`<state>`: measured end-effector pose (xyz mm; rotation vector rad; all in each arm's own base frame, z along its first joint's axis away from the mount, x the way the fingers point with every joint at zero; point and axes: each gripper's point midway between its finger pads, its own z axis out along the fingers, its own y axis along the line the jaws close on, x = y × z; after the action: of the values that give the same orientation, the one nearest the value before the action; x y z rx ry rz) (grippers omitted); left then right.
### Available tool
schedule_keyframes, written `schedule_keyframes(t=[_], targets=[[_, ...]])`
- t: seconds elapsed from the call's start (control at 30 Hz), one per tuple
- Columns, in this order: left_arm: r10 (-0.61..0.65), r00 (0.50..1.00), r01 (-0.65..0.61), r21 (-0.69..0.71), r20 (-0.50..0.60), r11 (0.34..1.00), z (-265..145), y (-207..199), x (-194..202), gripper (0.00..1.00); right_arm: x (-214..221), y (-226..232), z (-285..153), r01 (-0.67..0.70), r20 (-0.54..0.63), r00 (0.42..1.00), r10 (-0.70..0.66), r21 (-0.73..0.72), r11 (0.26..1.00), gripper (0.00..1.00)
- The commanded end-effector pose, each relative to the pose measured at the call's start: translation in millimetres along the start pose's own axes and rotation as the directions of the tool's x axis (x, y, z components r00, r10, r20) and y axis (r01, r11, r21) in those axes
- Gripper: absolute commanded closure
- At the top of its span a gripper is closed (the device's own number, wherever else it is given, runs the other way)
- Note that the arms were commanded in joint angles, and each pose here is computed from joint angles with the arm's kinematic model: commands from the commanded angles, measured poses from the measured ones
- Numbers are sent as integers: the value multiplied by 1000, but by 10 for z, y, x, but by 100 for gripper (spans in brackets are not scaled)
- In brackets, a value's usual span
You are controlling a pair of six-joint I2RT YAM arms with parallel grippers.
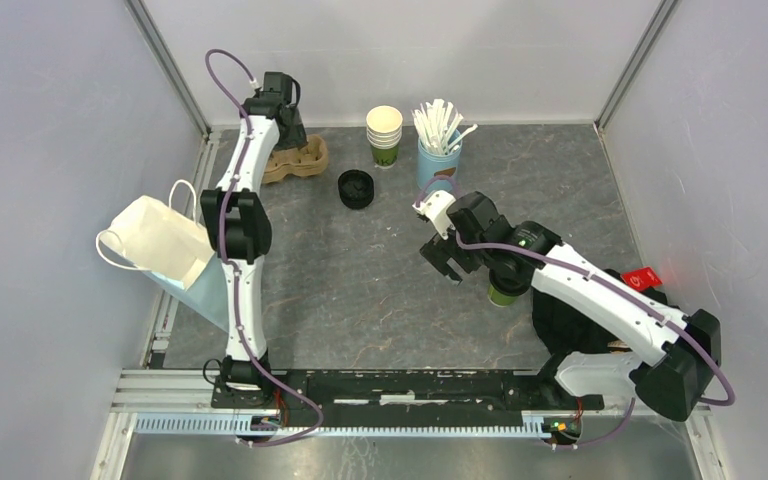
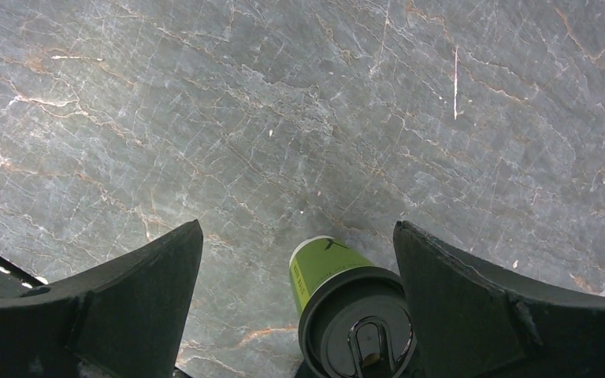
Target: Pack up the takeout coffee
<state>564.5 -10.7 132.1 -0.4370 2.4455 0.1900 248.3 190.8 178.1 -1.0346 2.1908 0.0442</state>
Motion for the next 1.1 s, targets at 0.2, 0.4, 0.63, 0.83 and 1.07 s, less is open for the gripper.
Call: schedule_keyframes(t=[0.2,0.4,0.63,0.83,1.07], targets=[[105,994,-106,27,38,994,178,33,-151,37,-236,-54,-4,-2,51,999,1,15,1000,2],[107,994,-108,35,29,994,252,8,-115,40,-222,-41,-2,-1,50,999,1,9,1000,2],[105,994,-106,31,39,994,289,7,-136,39,-217,-34,-5,-1,51,999,0,6,1000,2],[92,994,-95,48,60,994,300,-19,-201,44,-216,-26,-5,-1,51,999,1,1,1000,2],[92,995,-94,52,44,994,368,-11,-153,42,-221,-15,-7,-2,53,999,2,-5,1000,2]])
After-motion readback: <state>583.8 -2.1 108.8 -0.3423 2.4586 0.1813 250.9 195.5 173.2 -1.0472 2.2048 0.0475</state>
